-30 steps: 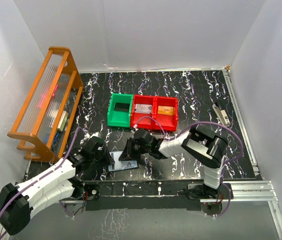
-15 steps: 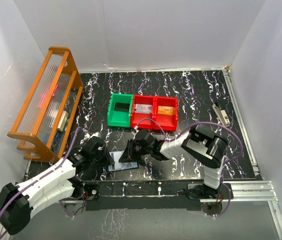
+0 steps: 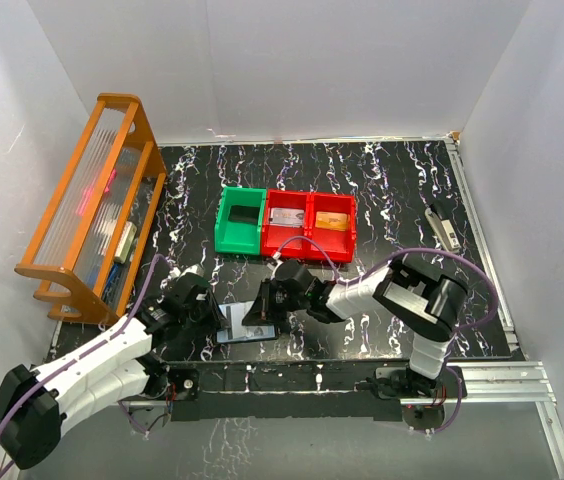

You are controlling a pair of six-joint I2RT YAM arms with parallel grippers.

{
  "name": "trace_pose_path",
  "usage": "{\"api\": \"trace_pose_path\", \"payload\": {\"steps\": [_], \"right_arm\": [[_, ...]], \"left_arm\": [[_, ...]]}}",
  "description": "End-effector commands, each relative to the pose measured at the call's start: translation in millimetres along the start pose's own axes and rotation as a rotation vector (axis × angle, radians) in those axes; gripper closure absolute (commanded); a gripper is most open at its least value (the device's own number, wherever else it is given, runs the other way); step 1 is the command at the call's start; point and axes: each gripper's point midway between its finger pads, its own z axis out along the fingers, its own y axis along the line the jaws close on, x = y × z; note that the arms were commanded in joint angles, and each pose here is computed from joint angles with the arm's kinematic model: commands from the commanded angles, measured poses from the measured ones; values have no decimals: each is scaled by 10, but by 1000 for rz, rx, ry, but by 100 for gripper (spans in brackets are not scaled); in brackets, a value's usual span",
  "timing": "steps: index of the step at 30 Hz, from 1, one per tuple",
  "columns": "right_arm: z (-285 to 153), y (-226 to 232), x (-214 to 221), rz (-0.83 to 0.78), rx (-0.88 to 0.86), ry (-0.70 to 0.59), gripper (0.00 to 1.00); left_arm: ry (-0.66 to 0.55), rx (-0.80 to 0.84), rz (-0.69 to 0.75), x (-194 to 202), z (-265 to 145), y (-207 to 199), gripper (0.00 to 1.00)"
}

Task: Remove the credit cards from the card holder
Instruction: Remove the credit card from the card holder.

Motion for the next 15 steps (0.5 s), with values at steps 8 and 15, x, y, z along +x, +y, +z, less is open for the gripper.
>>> {"api": "trace_pose_path", "payload": {"steps": [8,15], "right_arm": [[-143,36,-119,-53,15,-38,100],[-150,27,-130,-82,33,-18,100]], "left_arm": [[19,-67,8,64,-28,163,76],[-31,-13,14,-90,-145,-26,73]]}}
